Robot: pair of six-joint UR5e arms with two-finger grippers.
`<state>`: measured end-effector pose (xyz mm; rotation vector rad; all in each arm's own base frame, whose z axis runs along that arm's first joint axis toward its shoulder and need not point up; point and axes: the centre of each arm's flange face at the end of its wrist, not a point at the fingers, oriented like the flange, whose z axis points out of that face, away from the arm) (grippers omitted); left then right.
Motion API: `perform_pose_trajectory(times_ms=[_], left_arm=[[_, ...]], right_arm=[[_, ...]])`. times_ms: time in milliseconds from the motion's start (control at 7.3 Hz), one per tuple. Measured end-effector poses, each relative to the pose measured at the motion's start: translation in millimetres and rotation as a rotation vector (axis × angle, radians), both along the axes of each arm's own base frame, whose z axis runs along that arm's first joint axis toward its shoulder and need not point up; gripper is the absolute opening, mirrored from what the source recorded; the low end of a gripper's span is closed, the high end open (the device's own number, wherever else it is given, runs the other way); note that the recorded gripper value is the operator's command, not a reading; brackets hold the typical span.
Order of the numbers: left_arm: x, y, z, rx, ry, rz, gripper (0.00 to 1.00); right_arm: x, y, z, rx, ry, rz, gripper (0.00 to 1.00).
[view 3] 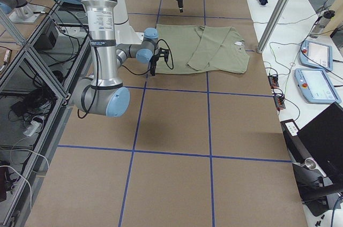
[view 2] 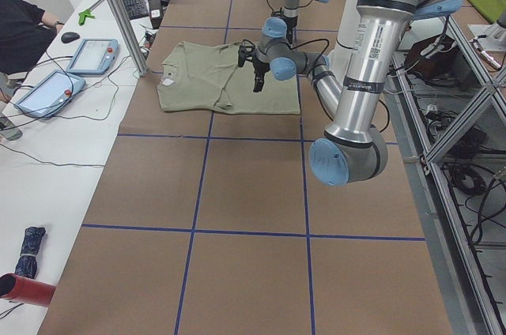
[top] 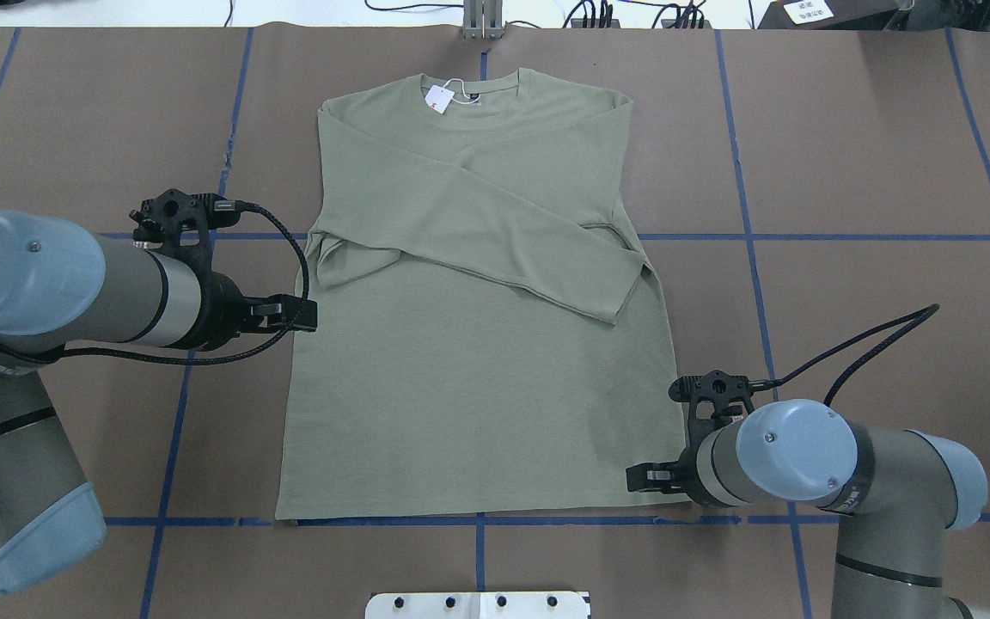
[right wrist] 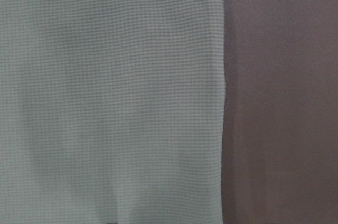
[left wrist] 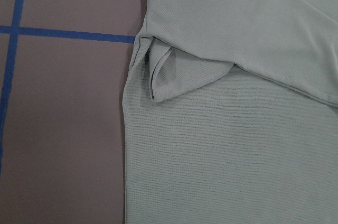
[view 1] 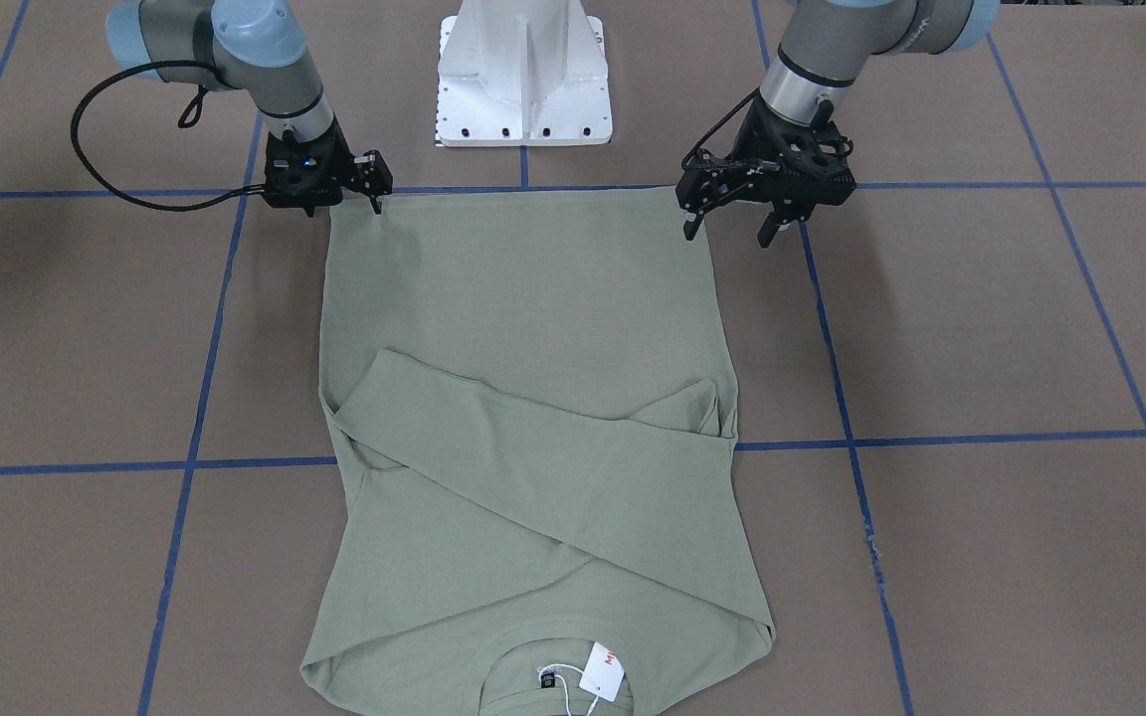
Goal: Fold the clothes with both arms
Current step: 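Lower the right gripper to the hem corner nearest it and grasp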
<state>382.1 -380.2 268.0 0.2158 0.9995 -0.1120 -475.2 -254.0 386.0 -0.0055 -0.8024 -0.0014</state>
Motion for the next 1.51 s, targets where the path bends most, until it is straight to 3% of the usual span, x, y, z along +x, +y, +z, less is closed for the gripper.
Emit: perform_pose_trajectory(times_ms=[137, 274, 411, 1507], left_arm=[[0.1, 0.3, -0.4, 0.000, 0.001, 0.000, 1.00], [0.3, 0.5, -0.5, 0.000, 0.001, 0.001, 1.00], [0.4, 0.7, -0.6, 0.000, 0.001, 0.001, 1.00], [3.5, 0.1, 1.2, -0.006, -0.002, 0.002, 1.00]], right_arm=[[0.2, -0.3, 1.5, -0.001, 0.003, 0.000, 0.25], [0.4, -0.5, 3.4, -0.003, 0.007, 0.001, 0.07], [0.8, -0.8, 4.2, -0.004, 0.008, 0.001, 0.00], [15.8, -8.3, -18.3, 0.004, -0.037, 0.019, 0.00]])
